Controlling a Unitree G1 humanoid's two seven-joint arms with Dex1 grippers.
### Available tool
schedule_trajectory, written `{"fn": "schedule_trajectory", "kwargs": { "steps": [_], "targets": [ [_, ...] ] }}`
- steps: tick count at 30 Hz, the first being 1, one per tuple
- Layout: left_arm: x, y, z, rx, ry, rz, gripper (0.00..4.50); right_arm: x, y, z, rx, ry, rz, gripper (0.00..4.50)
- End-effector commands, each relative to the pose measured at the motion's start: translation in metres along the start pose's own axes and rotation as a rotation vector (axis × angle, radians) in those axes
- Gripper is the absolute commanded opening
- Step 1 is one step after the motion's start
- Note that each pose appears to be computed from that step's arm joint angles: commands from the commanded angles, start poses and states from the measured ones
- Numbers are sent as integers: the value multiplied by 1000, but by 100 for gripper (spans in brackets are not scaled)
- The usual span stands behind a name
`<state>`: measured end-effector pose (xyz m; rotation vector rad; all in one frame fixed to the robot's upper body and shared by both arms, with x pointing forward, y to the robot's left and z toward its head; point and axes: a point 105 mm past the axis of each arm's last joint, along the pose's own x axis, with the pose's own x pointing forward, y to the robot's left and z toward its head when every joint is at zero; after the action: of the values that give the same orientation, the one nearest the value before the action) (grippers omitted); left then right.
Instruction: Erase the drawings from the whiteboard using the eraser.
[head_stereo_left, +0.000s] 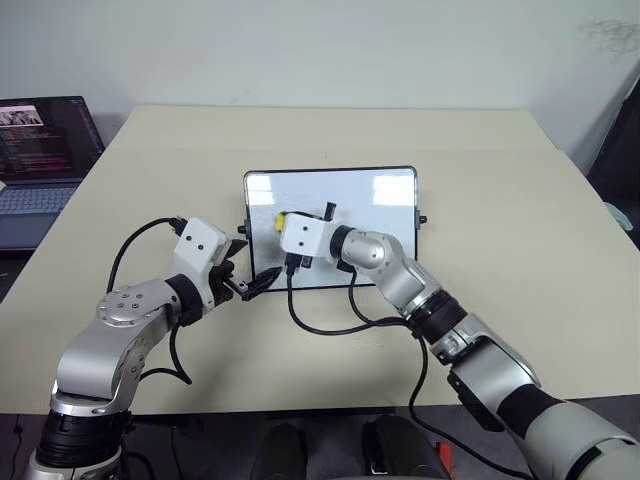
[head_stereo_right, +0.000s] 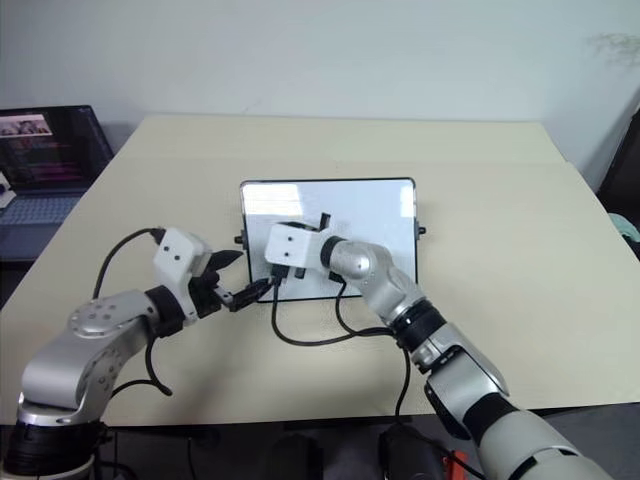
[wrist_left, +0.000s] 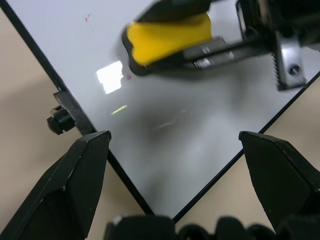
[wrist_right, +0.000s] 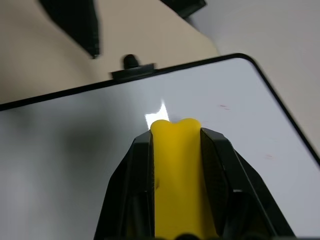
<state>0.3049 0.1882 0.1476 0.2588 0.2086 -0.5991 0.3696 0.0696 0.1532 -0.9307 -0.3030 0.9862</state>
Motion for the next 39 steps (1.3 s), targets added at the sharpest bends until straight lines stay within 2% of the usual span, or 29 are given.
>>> {"fn": "schedule_trajectory", "kwargs": {
  "steps": [1,3,7,9,14,19,22,25,28,32,36,39],
  "targets": [
    [-1,3,9,36,-15,17,450,-3,5,-16,-12,76,21,98],
    [0,3,10,37,-15,18,450,-3,-6,-15,-22,75,-43,98],
    [0,2,10,38,-15,13,450,-4,-48,4,-38,7,-271,98],
    [0,2,11,38,-15,11,450,-4,-55,9,-44,-15,-313,98],
    [1,-1,11,37,-19,2,450,1,-43,12,-39,-34,-251,98],
    [1,-1,12,39,-20,4,450,4,8,-4,-46,25,20,98],
    [1,0,12,39,-21,4,450,2,20,-9,-49,48,81,98],
    [2,0,12,39,-21,4,450,2,15,-9,-60,55,58,98],
    [2,0,12,40,-22,2,450,3,-18,0,-86,28,-114,98],
    [2,0,13,42,-23,0,450,2,-35,4,-74,13,-202,98],
    [3,0,14,43,-27,-4,450,1,-39,8,-31,-19,-222,98],
    [3,0,14,43,-31,-6,450,-2,-34,17,118,-76,-190,98]
  ]
}}
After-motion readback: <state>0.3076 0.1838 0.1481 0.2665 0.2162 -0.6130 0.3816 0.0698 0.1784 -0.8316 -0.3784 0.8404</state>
